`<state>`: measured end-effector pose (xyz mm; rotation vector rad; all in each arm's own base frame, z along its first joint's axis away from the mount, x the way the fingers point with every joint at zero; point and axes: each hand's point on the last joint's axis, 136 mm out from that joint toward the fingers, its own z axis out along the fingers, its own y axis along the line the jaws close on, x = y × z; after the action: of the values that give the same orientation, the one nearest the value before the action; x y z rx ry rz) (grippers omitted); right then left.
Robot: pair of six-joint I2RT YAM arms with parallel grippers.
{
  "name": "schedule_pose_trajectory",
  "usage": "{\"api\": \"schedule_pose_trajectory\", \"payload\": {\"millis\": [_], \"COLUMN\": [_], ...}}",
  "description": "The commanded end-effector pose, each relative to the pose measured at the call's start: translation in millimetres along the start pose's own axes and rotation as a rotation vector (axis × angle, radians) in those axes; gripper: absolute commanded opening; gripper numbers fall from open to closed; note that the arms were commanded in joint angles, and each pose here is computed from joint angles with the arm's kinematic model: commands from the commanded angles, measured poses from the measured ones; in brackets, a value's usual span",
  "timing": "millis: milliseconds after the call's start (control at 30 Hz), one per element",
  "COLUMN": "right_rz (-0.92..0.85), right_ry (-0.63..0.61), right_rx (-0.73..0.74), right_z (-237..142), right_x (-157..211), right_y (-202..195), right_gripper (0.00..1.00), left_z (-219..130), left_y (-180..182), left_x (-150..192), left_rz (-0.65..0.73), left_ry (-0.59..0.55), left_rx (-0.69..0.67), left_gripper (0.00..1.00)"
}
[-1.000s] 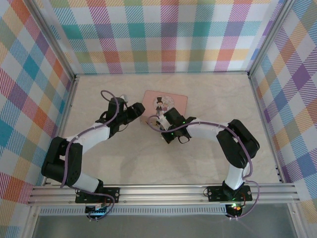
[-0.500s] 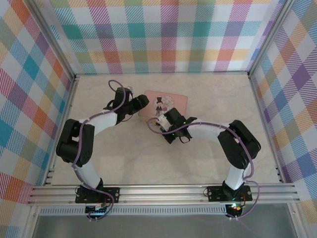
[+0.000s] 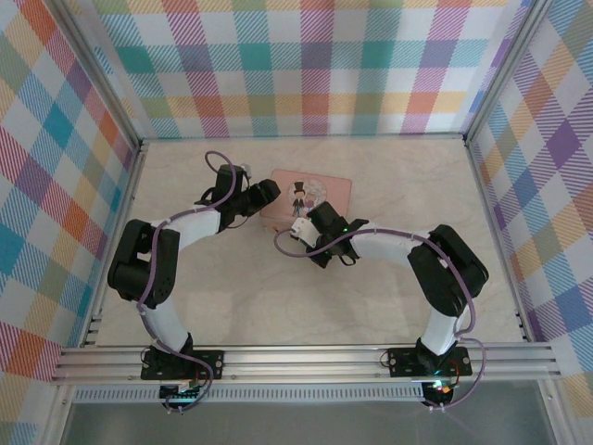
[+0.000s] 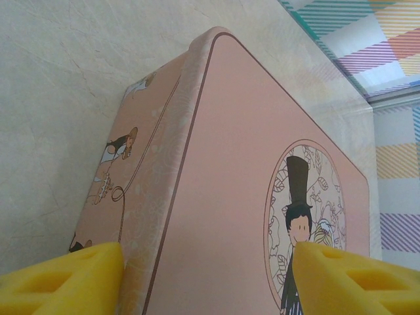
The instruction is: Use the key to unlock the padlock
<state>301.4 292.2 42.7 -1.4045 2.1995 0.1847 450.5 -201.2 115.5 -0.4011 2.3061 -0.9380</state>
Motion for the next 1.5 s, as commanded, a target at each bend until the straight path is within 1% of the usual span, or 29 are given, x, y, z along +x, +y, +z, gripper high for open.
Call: {"api": "schedule_pose_trajectory", "payload": {"millis": [0, 233, 433, 567, 700, 800, 1033, 1267, 1467], "right_rz": [-0.117, -0.224, -0.355, -0.411, -0.449, -0.444, -0.434, -0.406, -0.388], "right_ry": [-0.094, -0.142, -0.183, -0.220, -0.242, -0.241, -0.299, -0.328, -0.321], "right_rx": [0.040, 0.073, 0.088, 0.137, 0.157, 0.132, 0.106, 0.102, 0.100], "right_z": [-14.2, -17.9, -11.5, -9.0, -7.3, -5.3, -15.5, -31.8, -40.2], "right_x": [-24.8, -38.5, -52.0, -65.9, -75.3, -81.7, -90.1, -89.6, -81.8], "right_y": [-5.0, -10.5, -10.8, -18.4, -21.7, -17.6, 0.5, 7.7, 14.8], "right_gripper": [0.00, 0.00, 0.00, 0.00, 0.00, 0.00, 0.00, 0.00, 0.00], "left_z": [2.2, 7.4, 12.6, 16.3, 18.8, 19.3, 9.5, -11.7, -31.5], "left_y": [-14.4, -18.6, -22.0, -23.9, -25.9, -27.8, -19.6, -5.5, 3.3], "left_x": [-4.5, 2.6, 11.7, 17.1, 19.3, 18.3, 7.4, -7.4, -3.8], "left_rz": [-0.006, -0.006, -0.005, -0.006, -0.019, -0.025, -0.029, -0.049, -0.041], "left_ry": [0.010, 0.029, 0.051, 0.060, 0.062, 0.057, 0.004, -0.064, -0.090], "left_rx": [0.065, 0.081, 0.090, 0.094, 0.103, 0.110, 0.074, 0.045, 0.019], "left_gripper": [0.68, 0.68, 0.68, 0.68, 0.68, 0.68, 0.68, 0.70, 0.71]}}
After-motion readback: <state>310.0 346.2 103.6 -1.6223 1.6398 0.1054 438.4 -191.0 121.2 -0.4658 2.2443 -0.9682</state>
